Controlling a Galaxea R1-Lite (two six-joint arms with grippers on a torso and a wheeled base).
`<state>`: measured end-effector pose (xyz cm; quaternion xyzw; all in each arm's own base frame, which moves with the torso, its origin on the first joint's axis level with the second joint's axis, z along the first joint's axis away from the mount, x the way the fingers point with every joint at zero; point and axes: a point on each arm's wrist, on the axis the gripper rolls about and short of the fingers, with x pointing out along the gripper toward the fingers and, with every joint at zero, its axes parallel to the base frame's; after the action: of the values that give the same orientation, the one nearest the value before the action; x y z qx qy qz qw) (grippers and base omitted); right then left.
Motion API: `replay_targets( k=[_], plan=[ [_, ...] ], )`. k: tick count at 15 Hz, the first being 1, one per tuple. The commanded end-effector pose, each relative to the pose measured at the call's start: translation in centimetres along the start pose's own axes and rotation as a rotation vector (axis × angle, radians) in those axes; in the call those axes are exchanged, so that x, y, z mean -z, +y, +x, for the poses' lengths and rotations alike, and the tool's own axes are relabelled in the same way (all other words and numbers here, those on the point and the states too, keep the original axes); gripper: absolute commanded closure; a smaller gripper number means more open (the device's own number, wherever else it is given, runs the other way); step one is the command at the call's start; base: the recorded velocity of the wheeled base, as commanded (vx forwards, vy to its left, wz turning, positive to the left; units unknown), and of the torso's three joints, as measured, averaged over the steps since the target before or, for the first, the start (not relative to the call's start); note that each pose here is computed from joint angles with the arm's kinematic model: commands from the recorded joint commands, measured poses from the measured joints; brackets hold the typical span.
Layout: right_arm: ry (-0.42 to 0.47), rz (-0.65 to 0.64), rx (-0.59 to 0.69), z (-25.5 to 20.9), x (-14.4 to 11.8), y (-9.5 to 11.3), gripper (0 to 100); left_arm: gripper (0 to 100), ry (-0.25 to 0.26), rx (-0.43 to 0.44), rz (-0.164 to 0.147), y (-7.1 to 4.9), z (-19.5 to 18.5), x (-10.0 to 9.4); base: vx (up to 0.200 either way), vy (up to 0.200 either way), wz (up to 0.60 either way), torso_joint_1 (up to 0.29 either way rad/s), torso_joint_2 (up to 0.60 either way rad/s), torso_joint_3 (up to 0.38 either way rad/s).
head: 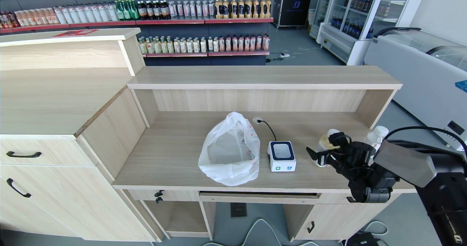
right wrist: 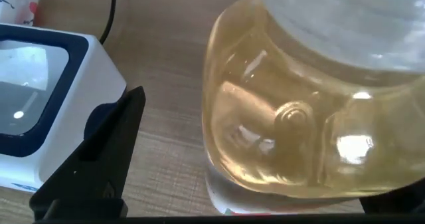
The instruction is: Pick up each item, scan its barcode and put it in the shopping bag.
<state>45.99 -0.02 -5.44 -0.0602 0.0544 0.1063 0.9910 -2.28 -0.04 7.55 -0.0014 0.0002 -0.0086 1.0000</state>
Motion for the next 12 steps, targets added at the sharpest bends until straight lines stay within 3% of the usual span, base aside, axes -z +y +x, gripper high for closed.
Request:
replay_targets(
  k=[1,9,10,12],
  plan=[
    [-0.005,-0.004,-0.021,0.9,0.4,0.8,0,0,0.001,0.0,0.0,0.0,0.0,0.0,0.0,0.0,0.0,0.0,0.0,0.0],
    [-0.028,-0.008,-0.036,2.5,0.3,1.2,0,0,0.001,0.0,0.0,0.0,0.0,0.0,0.0,0.0,0.0,0.0,0.0,0.0],
    [-0.033,-0.008,-0.039,2.5,0.1,1.2,100,0,0.001,0.0,0.0,0.0,0.0,0.0,0.0,0.0,0.0,0.0,0.0,0.0],
    [-0.034,-0.008,-0.034,2.5,0.0,1.1,100,0,0.001,0.0,0.0,0.0,0.0,0.0,0.0,0.0,0.0,0.0,0.0,0.0]
  ],
)
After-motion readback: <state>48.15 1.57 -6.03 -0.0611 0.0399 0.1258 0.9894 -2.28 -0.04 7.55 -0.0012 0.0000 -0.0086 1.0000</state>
